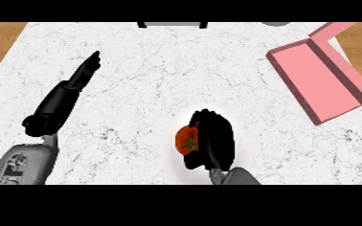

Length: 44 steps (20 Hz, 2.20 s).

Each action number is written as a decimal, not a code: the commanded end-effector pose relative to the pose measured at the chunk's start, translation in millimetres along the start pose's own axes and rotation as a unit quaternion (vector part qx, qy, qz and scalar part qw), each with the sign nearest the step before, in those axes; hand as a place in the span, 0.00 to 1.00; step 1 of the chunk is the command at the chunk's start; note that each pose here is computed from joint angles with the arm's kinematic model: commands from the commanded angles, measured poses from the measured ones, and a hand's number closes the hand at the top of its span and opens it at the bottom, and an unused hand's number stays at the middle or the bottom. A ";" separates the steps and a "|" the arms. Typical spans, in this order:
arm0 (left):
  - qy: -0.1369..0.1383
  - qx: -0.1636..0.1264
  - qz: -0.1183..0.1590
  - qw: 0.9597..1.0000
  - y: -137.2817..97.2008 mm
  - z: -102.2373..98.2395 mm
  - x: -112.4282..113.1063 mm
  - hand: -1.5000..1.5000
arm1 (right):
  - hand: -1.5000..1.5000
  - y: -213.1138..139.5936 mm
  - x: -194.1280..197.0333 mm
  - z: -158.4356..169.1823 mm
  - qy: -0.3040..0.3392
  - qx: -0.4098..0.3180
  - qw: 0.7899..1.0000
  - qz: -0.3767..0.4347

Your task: Pick the tomato from the plate and place it in the cardboard box

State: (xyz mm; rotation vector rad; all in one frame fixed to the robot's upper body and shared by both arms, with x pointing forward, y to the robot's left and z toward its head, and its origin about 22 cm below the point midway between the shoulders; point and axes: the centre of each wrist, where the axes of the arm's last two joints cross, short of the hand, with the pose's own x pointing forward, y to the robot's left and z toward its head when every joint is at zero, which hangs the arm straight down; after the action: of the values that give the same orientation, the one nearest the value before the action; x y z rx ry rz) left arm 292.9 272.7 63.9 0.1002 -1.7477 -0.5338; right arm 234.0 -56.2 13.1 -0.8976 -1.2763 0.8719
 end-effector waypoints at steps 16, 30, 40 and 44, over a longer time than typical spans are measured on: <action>-0.010 -0.005 0.001 1.000 11.0 -12.5 11.5 0.50 | 1.00 -146.5 29.7 -187.9 -0.109 -0.071 0.979 0.160; -0.007 0.001 -0.001 1.000 -2.7 -3.6 5.0 0.50 | 1.00 -243.2 2.3 -208.0 0.105 -0.282 0.954 0.010; -0.003 -0.003 0.010 1.000 -27.9 -18.9 11.6 0.50 | 1.00 -278.9 -95.8 -220.9 0.183 -0.273 0.942 0.062; 0.001 -0.007 0.001 1.000 -7.5 -4.1 11.4 0.50 | 1.00 -311.3 -149.5 -216.9 0.228 -0.175 0.956 0.052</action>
State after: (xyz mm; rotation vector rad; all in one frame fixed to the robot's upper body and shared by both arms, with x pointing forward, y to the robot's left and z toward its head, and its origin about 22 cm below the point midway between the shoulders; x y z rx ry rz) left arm 296.6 268.2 70.1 0.0896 -1.7530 -0.5329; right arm 455.0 -286.4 217.9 -1.4471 -1.1168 0.4316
